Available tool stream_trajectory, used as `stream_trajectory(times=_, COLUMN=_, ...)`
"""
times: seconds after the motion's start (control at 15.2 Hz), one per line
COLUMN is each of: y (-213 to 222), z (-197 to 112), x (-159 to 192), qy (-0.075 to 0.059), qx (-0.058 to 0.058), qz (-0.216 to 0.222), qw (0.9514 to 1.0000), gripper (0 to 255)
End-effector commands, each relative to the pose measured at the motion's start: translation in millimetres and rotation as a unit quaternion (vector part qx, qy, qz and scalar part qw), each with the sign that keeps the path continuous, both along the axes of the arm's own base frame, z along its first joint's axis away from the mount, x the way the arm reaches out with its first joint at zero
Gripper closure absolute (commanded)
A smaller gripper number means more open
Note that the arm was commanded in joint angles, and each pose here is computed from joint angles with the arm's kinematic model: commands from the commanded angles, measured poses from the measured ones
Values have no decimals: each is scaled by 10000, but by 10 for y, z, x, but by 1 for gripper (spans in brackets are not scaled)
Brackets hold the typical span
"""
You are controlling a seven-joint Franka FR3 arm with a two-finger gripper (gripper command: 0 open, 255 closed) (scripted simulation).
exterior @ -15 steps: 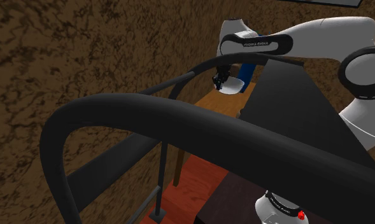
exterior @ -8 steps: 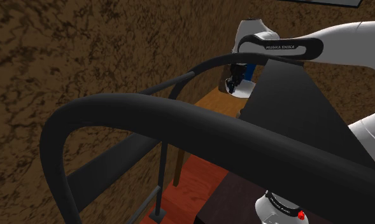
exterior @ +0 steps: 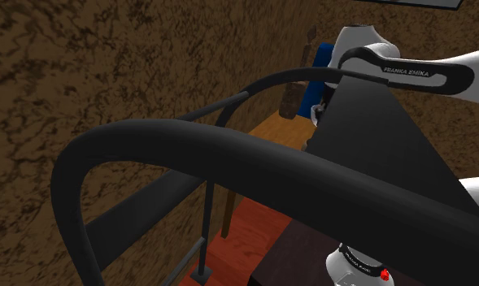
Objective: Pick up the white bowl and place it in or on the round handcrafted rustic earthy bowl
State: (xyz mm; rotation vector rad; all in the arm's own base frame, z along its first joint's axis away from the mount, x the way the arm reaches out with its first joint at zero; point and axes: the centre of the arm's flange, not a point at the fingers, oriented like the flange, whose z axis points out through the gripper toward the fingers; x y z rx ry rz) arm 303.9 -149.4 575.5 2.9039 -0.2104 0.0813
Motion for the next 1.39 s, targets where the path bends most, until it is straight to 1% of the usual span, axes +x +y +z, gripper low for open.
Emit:
stream_trajectory(times=0.0, y=-17, z=-83, x=-152, qy=-1, qx=-2, qz=2, qw=10000, gripper=255)
stream_trajectory(times=0.99, y=-17, z=-862, x=-152, qy=-1, qx=-2, qz=2, qw=10000, gripper=255)
stream_trajectory(times=1.32, y=-17, z=-862, x=-152, qy=-1, qx=-2, qz=2, qw=10000, gripper=255)
